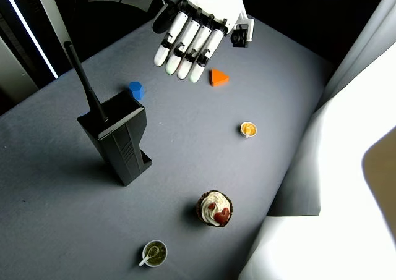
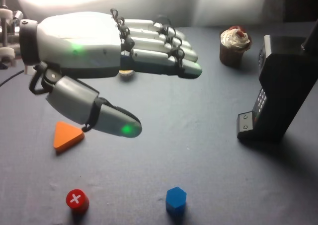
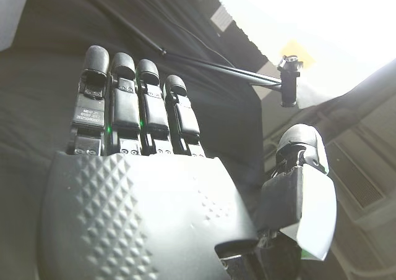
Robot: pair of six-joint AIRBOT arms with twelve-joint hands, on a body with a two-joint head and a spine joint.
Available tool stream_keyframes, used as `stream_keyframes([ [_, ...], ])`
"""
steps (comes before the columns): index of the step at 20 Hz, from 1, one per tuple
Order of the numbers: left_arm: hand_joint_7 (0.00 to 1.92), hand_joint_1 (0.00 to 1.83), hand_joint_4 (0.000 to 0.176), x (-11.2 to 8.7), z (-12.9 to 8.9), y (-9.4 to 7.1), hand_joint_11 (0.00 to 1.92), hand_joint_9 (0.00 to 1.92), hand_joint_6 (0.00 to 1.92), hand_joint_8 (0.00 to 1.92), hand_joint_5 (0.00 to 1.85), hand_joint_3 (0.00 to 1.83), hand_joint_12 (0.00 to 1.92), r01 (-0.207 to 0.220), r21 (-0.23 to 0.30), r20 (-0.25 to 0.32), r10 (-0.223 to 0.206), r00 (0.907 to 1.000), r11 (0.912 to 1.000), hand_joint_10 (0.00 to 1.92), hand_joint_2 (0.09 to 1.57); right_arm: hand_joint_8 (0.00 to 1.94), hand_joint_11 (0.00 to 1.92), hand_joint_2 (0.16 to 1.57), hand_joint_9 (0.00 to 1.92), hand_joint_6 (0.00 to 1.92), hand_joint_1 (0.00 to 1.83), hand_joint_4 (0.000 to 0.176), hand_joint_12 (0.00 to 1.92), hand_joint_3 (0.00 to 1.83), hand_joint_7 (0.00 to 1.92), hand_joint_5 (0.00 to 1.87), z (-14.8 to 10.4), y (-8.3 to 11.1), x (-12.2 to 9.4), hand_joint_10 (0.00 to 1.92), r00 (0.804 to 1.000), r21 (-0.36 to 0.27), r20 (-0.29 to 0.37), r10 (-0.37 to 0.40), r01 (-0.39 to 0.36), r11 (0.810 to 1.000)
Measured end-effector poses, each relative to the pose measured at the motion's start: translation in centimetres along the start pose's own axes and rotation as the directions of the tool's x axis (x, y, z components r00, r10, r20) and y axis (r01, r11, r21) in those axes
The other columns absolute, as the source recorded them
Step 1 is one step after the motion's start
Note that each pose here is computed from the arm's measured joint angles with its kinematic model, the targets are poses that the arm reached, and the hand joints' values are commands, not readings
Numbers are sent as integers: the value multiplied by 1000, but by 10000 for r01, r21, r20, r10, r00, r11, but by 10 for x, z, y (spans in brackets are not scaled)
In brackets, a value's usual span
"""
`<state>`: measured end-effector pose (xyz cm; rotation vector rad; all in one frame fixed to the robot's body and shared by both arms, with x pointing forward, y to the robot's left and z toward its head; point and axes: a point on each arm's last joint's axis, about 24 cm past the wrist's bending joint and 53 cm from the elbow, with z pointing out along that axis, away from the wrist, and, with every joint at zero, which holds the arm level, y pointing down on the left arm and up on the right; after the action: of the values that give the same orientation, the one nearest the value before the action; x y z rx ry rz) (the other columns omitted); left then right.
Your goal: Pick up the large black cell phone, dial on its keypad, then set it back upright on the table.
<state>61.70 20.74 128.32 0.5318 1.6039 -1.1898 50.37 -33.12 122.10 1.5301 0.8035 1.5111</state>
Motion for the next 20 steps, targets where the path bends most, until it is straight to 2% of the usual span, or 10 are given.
stream_keyframes([
  [2,110,0,0,3,0,-2,0,53,0,2,97,4,0,-60,93,-108,61,9999,9999,3,1153,0,0,1075,136,0,117,0,479,7,160,153,6,4,-2,0,9999,-160,-82,-79,78,9998],
  [4,91,0,0,8,0,-6,0,33,0,0,75,5,0,-145,263,-329,154,9993,9995,0,1157,0,0,1064,131,0,110,0,481,0,137,144,11,8,-5,0,9999,-355,-113,-128,123,9993],
  [6,87,0,0,8,-1,-9,0,30,3,1,77,7,0,-120,391,-331,133,9994,9992,1,1163,2,0,1059,124,0,112,0,484,0,135,134,13,3,-6,1,9998,-325,-187,-12,6,9995],
  [8,91,0,0,4,-1,-12,0,40,3,2,78,6,0,94,519,-194,-84,9998,9986,5,1163,6,0,1034,144,5,207,0,522,0,161,157,16,-8,4,5,9966,-44,-816,60,-64,10000],
  [9,100,0,0,3,-2,-15,3,49,5,6,85,2,1,193,650,-153,-184,9997,9977,8,1156,1,0,1014,113,0,244,0,460,0,115,105,17,-16,13,0,9916,177,-1284,158,-136,9998],
  [11,122,0,0,3,-2,-18,26,76,10,12,103,1,12,261,771,-170,-249,9995,9967,15,1155,1,0,993,104,1,310,0,467,0,102,85,20,-24,25,0,9805,322,-1925,396,-340,9989],
  [13,129,0,0,3,-2,-19,1,72,6,12,97,2,0,268,796,-182,-255,9995,9965,12,1157,3,0,975,115,4,358,0,470,0,119,106,27,-29,34,2,9679,255,-2416,689,-646,9976],
  [15,125,0,0,4,-3,-20,0,70,5,8,96,4,0,250,865,-232,-231,9995,9959,9,1164,0,0,961,108,0,392,0,504,0,115,94,32,-34,37,0,9613,305,-2632,809,-756,9967],
  [18,126,0,0,16,-5,-23,0,59,0,6,86,1,0,93,1090,-759,-10,9971,9940,3,1159,0,0,954,69,0,389,0,475,0,64,32,40,-46,34,0,9602,513,-2619,971,-866,9949],
  [20,132,0,0,27,-2,-31,11,76,4,7,95,3,5,93,1495,-1179,85,9930,9887,9,1164,0,0,945,55,2,449,0,472,0,57,23,43,-51,39,0,9521,578,-2845,1117,-993,9934],
])
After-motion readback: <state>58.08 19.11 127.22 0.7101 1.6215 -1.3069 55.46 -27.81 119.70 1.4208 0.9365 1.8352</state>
